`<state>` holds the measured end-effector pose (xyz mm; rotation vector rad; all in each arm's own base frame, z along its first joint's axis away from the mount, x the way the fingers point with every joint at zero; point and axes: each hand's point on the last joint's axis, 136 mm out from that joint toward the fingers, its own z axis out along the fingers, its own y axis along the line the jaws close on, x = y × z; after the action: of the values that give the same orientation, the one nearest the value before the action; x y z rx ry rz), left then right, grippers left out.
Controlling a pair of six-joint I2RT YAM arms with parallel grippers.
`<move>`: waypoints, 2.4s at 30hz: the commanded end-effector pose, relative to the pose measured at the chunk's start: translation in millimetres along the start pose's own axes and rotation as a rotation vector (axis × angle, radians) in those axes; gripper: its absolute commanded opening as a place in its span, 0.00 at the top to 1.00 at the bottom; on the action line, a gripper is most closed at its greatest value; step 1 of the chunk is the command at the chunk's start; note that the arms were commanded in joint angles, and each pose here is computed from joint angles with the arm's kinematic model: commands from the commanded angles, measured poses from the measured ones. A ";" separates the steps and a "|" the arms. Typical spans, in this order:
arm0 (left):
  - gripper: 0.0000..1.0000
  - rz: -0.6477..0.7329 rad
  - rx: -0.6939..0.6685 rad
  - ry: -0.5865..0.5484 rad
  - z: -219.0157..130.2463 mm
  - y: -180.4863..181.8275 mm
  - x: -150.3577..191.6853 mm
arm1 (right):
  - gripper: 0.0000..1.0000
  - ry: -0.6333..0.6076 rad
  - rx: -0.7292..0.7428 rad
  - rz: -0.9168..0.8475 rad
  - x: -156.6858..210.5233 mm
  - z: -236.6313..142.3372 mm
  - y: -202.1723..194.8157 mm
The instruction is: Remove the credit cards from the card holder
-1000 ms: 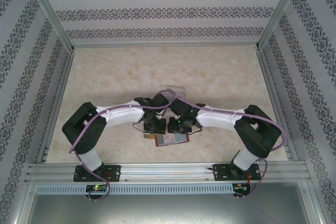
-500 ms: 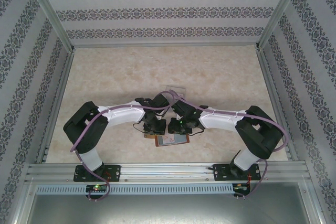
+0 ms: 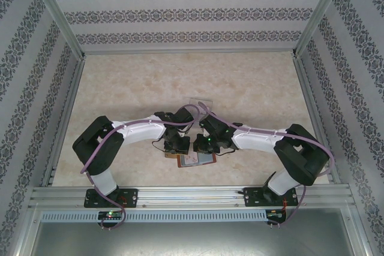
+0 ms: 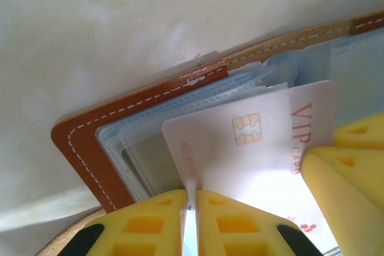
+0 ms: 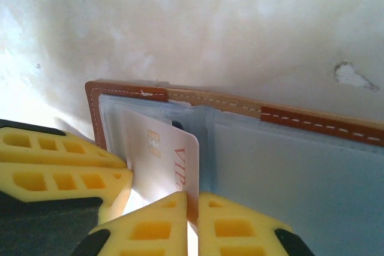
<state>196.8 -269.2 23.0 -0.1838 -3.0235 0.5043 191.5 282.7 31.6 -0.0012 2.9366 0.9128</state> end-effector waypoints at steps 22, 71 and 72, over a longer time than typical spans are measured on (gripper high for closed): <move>0.85 0.002 -0.098 0.068 13.1 22.6 17.6 | 0.93 -0.048 0.203 -0.033 -13.3 -37.3 -48.4; 0.84 0.038 -0.075 -0.052 -33.3 5.8 0.8 | 0.93 -0.093 0.185 -0.147 -18.1 -66.6 -12.3; 0.84 0.036 -0.074 -0.056 -34.7 6.3 0.2 | 0.95 -0.091 0.192 -0.166 -19.5 -68.6 -12.6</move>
<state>199.4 -257.3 42.1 -0.2017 -3.0756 0.4350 199.6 239.7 70.1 -0.1146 2.9060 0.6391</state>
